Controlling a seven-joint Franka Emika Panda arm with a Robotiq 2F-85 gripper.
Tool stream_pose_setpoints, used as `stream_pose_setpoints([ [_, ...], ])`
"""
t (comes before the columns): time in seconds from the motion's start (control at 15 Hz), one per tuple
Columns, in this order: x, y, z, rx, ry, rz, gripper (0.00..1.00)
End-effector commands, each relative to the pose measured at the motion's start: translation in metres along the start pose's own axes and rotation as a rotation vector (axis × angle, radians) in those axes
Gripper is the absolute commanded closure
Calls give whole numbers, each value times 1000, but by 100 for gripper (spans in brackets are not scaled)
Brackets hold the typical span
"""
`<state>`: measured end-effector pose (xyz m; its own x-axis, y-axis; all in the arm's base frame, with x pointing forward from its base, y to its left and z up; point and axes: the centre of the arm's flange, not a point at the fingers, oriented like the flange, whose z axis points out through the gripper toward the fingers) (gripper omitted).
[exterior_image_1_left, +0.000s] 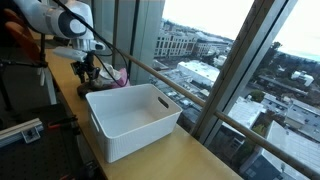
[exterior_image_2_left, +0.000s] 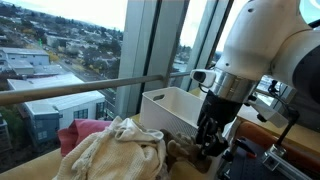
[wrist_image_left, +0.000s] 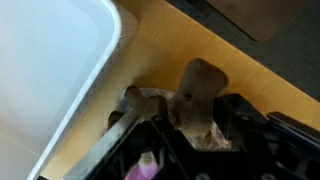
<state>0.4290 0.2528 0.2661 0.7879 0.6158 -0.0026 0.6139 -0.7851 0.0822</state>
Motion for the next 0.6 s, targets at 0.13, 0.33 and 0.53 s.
stream_pose_setpoints([
  [0.13, 2, 13, -8, -16, -24, 37, 2],
  [0.33, 2, 17, -17, -16, -20, 47, 0],
  [0.53, 8, 8, -23, -19, -8, 39, 0],
])
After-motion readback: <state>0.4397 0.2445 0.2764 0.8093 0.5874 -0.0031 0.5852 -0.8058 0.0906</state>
